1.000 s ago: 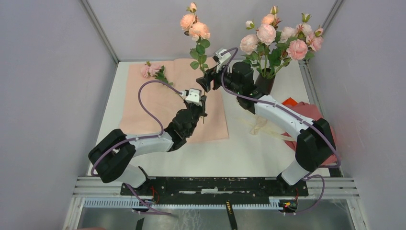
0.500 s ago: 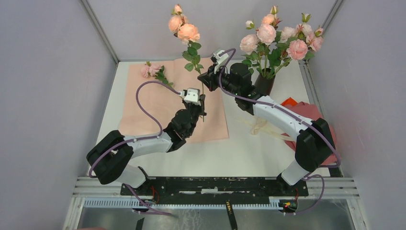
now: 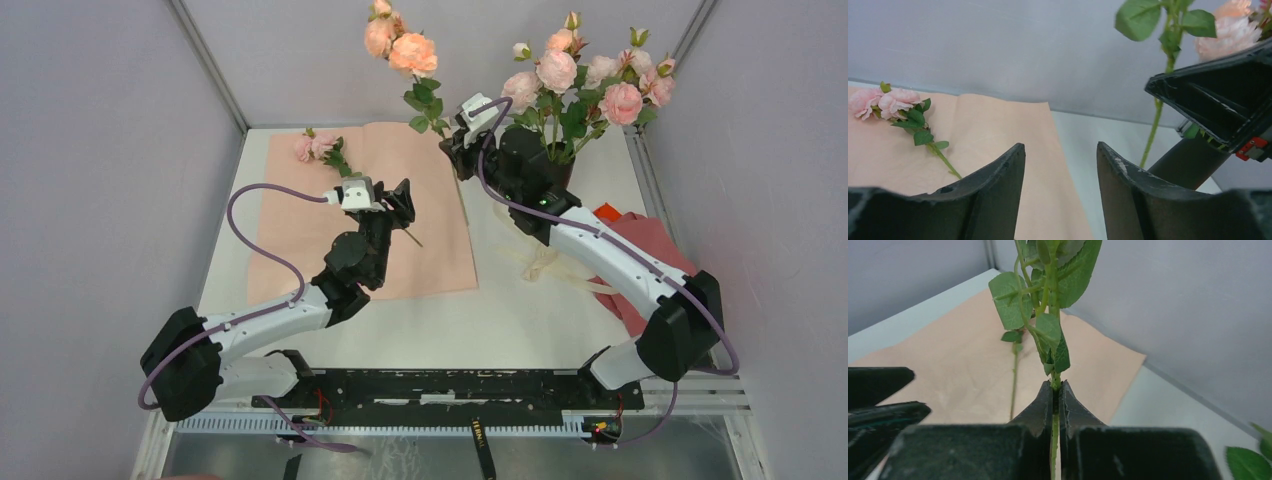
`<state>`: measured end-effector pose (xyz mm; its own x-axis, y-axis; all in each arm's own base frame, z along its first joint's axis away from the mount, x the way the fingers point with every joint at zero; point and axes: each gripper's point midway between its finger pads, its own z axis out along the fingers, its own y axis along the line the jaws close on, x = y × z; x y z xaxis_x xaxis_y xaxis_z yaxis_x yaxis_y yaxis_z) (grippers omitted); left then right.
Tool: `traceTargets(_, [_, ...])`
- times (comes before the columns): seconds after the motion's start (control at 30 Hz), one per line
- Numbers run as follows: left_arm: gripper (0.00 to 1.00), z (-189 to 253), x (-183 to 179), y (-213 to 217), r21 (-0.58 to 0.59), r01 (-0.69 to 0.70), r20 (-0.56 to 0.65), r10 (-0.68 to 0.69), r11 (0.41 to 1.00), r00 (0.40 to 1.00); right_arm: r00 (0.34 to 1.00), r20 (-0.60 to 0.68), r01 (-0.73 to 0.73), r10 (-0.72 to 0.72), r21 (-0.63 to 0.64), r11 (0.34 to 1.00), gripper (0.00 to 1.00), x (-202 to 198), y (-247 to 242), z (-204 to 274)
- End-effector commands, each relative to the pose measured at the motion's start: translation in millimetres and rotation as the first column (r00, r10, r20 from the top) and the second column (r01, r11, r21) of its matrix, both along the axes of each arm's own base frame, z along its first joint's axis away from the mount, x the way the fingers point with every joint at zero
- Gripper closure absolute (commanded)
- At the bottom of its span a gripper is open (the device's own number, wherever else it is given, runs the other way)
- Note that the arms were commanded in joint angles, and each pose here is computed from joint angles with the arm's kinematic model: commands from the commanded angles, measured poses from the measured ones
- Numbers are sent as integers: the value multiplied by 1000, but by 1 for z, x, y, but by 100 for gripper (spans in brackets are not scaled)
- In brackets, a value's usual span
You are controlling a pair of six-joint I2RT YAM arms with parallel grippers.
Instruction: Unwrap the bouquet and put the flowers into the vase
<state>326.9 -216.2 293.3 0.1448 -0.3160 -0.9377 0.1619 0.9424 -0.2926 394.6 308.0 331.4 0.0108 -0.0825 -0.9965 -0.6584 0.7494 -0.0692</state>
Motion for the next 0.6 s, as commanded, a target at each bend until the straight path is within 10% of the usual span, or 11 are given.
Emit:
traceTargets(0.0, [36, 11, -1, 12, -87, -53, -15, 52, 995, 999, 959, 207, 200, -196, 1, 980, 100, -1, -54, 85])
traceTargets(0.23, [2, -37, 25, 10, -24, -214, -152, 208, 977, 966, 895, 292, 335, -337, 58, 940, 100, -12, -113, 136])
traceTargets(0.57, [0, -88, 69, 40, -196, -224, -385, 135, 955, 913, 819, 361, 441, -446, 102, 892, 100, -7, -184, 162])
